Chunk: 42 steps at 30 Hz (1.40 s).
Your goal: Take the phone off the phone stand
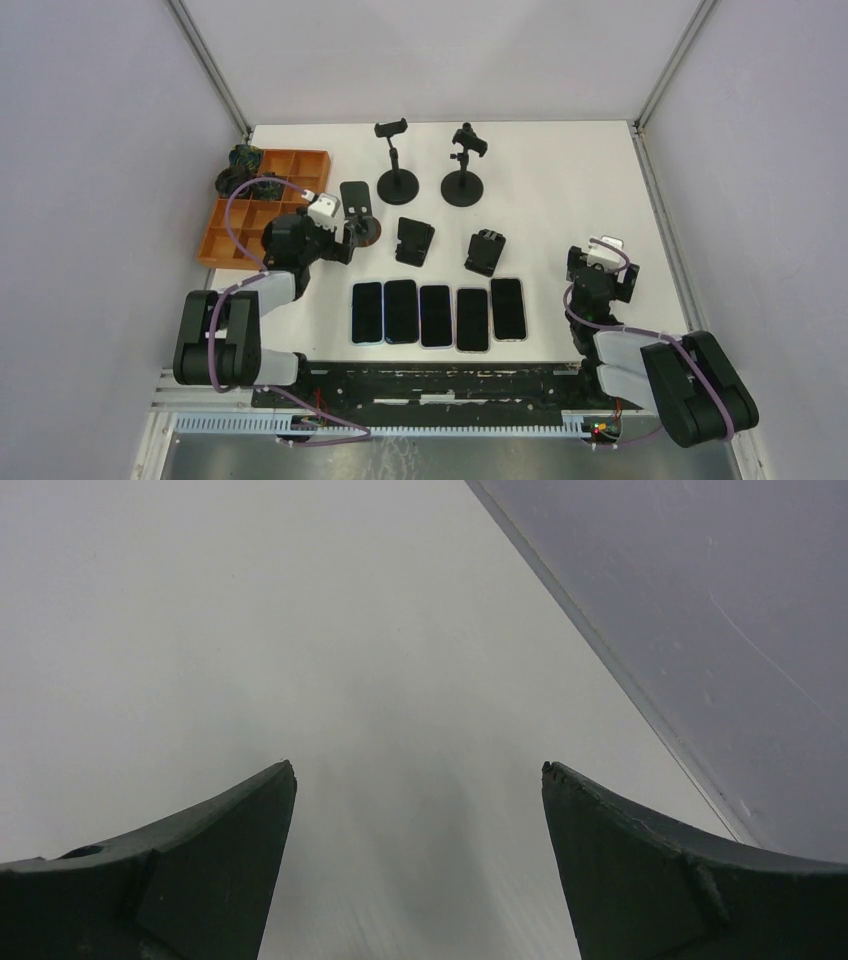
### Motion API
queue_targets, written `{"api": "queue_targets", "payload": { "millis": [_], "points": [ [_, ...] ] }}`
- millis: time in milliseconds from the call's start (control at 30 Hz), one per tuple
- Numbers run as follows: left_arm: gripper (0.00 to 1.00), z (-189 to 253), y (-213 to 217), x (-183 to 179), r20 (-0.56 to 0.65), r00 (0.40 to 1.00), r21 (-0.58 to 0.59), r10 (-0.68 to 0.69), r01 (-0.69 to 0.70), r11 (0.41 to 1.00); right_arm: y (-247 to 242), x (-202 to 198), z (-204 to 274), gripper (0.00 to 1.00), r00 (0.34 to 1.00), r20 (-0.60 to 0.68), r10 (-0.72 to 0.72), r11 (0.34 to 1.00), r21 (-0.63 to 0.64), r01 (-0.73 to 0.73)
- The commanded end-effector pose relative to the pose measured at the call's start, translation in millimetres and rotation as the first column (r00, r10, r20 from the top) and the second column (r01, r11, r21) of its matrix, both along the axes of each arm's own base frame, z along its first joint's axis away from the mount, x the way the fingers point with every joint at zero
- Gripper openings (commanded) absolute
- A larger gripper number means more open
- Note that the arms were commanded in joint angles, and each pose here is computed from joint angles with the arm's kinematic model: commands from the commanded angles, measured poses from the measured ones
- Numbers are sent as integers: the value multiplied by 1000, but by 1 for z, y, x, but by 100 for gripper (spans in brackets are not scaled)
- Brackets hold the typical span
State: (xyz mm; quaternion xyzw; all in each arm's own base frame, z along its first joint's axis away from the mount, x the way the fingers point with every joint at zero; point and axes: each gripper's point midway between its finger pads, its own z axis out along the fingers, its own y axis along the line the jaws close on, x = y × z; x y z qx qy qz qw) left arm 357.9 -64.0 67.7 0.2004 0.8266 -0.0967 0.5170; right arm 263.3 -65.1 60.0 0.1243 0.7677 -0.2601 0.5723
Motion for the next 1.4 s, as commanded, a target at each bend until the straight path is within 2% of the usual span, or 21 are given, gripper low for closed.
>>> {"api": "queue_targets", "payload": {
  "millis": [0,200,333,467,533,633,700,800,833,867,933,1000,1367],
  "points": [
    [100,33,9,28,195,978,-101,76,-57,993,-9,-2,24,98,987,158,-34,999,-14,37],
    [100,20,26,29,205,971,-135,126,-99,986,-12,-1,35,98,980,198,-36,998,-45,45],
    [100,27,31,20,271,948,-151,164,-126,980,-13,-5,36,98,975,219,-26,998,-50,38],
    [100,33,40,11,319,920,-170,226,-179,969,-6,-3,38,98,972,229,44,997,-65,-29],
    [100,33,46,6,341,901,-182,266,-215,960,6,4,37,98,969,208,135,989,-94,-117],
    [100,36,39,-6,413,874,-208,256,-183,961,16,10,40,98,958,197,210,974,-127,-187],
    [100,25,44,1,348,898,-175,268,-218,960,16,9,39,98,958,196,210,974,-122,-189],
    [100,21,45,16,310,907,-188,285,-235,954,22,17,30,98,949,169,266,963,-98,-252],
    [100,21,45,15,304,910,-182,282,-235,955,21,20,34,98,944,194,267,963,-100,-252],
    [100,20,45,15,303,910,-182,283,-236,954,20,19,38,98,941,209,267,962,-116,-248],
    [100,23,44,15,313,907,-190,282,-232,954,20,23,22,98,953,144,266,964,-73,-257],
    [100,23,45,14,312,907,-186,281,-231,955,19,22,30,98,947,182,265,964,-82,-254],
    [100,23,44,14,312,908,-188,281,-231,955,19,23,26,98,950,165,266,963,-77,-257]
  ]
}}
